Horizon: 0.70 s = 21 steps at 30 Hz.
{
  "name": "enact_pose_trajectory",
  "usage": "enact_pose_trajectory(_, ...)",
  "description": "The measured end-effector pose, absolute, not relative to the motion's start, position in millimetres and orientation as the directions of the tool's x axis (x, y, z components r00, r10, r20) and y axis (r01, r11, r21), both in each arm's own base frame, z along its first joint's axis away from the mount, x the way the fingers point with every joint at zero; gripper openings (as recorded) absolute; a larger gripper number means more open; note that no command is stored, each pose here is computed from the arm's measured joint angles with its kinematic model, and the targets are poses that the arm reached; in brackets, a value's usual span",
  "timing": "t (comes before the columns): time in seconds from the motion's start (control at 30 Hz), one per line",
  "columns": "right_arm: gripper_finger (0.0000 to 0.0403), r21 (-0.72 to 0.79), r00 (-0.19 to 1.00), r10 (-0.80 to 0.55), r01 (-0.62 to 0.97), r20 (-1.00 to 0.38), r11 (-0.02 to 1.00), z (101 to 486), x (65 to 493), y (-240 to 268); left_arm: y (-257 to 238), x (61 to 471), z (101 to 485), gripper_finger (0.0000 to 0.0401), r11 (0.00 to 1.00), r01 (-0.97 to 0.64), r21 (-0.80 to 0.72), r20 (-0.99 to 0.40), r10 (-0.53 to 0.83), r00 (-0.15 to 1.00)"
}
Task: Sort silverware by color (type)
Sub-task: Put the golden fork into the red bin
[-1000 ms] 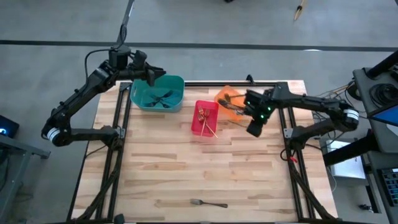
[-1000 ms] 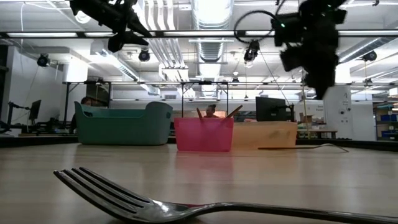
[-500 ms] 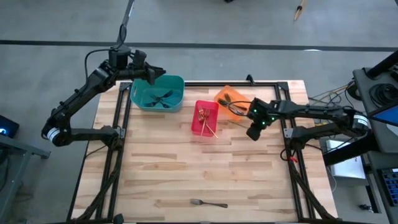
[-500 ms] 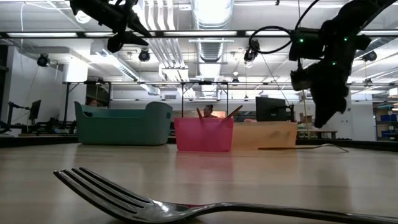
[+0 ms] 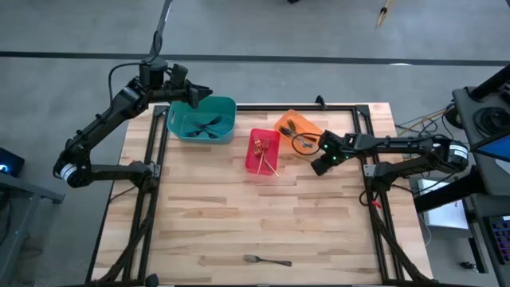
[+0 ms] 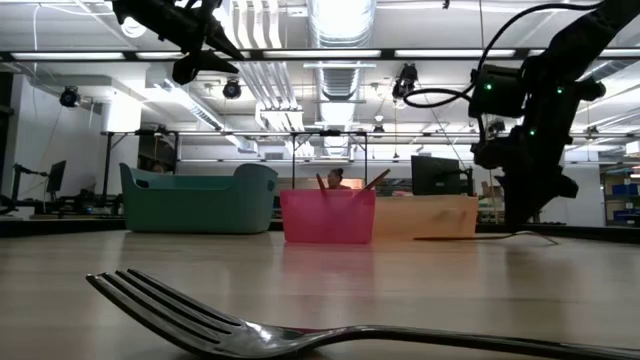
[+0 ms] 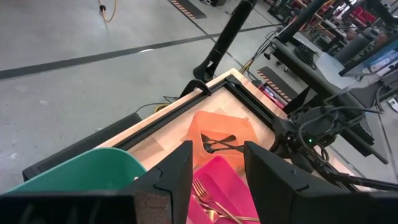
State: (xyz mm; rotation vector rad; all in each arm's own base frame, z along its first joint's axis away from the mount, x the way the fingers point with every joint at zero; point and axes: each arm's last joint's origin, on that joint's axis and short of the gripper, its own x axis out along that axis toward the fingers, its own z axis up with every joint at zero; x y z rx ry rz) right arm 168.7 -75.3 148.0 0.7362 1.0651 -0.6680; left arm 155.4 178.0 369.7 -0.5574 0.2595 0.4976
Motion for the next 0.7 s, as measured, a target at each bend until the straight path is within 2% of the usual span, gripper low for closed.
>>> enact_pose_trajectory(0.23, 0.0016, 0.247, 0.392, -0.149, 0.788, -0.908, 0.563, 150.1, 173.5, -77.4, 178.1, 155.4, 369.7, 0.0123, 0.735, -0.516, -0.440, -0.365, 0.379, 0.850)
enact_pose_trajectory(0.5, 0.0051, 0.235, 0.378, -0.142, 0.785, -0.915, 0.574, 143.6, 169.5, -75.5, 178.1, 155.4, 369.7, 0.0123, 0.737, -0.516, -0.437, -0.365, 0.379, 0.850)
enact_pose_trajectory(0.7, 0.0079, 0.260, 0.394, -0.086, 0.738, -0.915, 0.623, 139.8, 168.5, -71.4, 178.1, 155.4, 369.7, 0.0123, 0.737, -0.516, -0.437, -0.365, 0.379, 0.850)
